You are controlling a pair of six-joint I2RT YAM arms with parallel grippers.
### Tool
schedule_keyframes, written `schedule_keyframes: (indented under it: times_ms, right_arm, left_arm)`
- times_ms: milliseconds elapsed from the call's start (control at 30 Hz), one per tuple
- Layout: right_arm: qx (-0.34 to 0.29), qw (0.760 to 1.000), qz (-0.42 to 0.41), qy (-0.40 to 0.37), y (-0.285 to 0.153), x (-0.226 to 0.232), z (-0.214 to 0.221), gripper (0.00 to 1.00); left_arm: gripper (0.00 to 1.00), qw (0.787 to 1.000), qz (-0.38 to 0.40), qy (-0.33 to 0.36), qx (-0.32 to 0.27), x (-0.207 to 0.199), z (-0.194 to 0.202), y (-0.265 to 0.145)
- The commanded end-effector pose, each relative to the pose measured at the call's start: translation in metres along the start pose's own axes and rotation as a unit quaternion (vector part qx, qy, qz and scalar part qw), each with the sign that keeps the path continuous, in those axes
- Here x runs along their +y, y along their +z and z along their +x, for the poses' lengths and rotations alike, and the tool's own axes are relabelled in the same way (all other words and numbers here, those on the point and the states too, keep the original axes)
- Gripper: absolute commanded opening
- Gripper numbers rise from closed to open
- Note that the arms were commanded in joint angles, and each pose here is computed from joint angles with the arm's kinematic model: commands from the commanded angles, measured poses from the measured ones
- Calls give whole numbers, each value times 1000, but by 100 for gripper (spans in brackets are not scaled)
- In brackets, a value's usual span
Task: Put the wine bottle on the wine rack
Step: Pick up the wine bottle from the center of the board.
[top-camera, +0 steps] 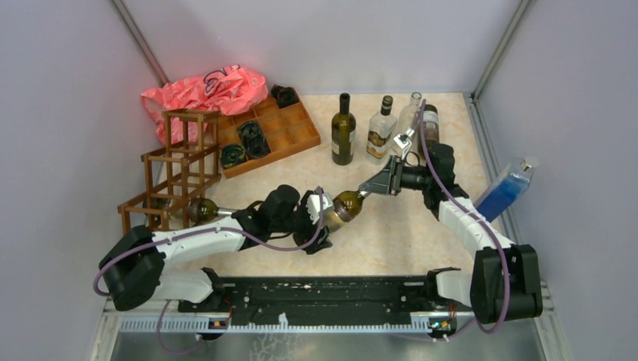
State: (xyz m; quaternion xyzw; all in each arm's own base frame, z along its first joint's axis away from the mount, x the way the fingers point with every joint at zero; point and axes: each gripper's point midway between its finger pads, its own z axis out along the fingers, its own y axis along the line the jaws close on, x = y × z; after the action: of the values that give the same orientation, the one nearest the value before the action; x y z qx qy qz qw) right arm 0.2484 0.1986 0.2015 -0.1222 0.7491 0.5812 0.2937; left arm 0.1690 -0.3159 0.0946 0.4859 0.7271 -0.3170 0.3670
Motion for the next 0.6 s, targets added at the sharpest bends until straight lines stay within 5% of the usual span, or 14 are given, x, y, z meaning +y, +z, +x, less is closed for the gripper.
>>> schedule_keyframes:
  times_ms: [0, 233, 433, 500, 567]
  right_arm:
    - [-3, 999, -39, -27, -3, 21, -11, 0]
    - [-3, 999, -40, -26, -3, 21, -10, 0]
    - [-2, 999, -39, -24, -2, 20, -10, 0]
    - [-2, 999, -39, -23, -2, 20, -10, 0]
    - [-2, 999, -38, -21, -2, 19, -10, 0]
  left_arm:
    - [98, 999, 20, 16, -28, -7, -9, 3]
    - [93, 999, 22, 10, -28, -6, -9, 10]
    - [70, 1000, 12, 7, -3, 0, -10, 16]
    - [51, 1000, 12, 10, 2, 1, -10, 16]
    - [8, 1000, 6, 14, 2, 3, -13, 15]
